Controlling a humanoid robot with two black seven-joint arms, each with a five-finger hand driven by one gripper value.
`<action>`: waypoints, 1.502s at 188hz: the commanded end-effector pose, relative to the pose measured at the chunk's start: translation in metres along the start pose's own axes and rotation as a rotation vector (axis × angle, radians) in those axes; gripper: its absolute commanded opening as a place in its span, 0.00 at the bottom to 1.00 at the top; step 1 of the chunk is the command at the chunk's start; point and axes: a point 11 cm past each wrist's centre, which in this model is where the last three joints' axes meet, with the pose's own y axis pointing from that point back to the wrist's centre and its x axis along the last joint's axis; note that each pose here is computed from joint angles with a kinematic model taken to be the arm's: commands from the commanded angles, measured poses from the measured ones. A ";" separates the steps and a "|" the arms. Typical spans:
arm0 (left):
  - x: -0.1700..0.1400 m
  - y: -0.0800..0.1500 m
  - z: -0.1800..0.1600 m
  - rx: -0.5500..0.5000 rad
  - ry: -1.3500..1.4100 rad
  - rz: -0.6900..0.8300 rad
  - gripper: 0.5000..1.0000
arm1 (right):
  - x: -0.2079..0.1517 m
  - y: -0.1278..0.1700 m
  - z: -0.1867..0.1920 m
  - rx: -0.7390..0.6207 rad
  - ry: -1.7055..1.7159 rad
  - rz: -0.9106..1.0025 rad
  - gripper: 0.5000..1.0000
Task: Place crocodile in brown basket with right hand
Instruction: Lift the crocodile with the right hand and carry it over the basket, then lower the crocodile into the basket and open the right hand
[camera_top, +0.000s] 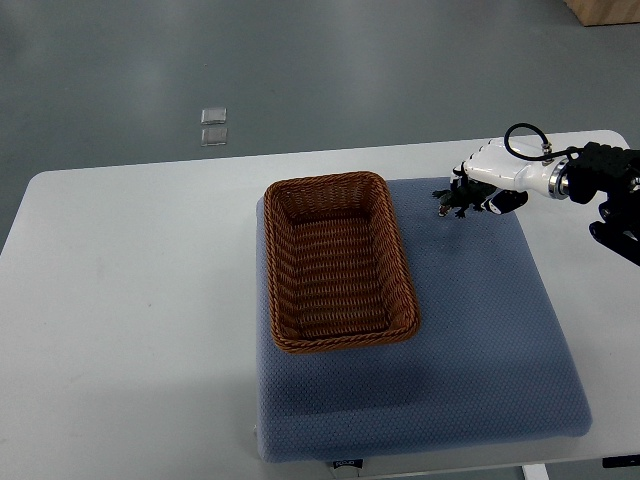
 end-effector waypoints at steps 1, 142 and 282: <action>0.000 0.000 0.000 0.000 0.000 0.000 1.00 | 0.010 -0.001 0.001 0.004 0.009 0.022 0.00; 0.000 0.000 0.000 0.000 0.000 0.000 1.00 | 0.091 -0.027 -0.076 0.250 0.007 0.218 0.00; 0.000 0.000 0.000 0.000 0.000 0.000 1.00 | 0.085 -0.036 -0.157 0.478 -0.015 0.234 0.21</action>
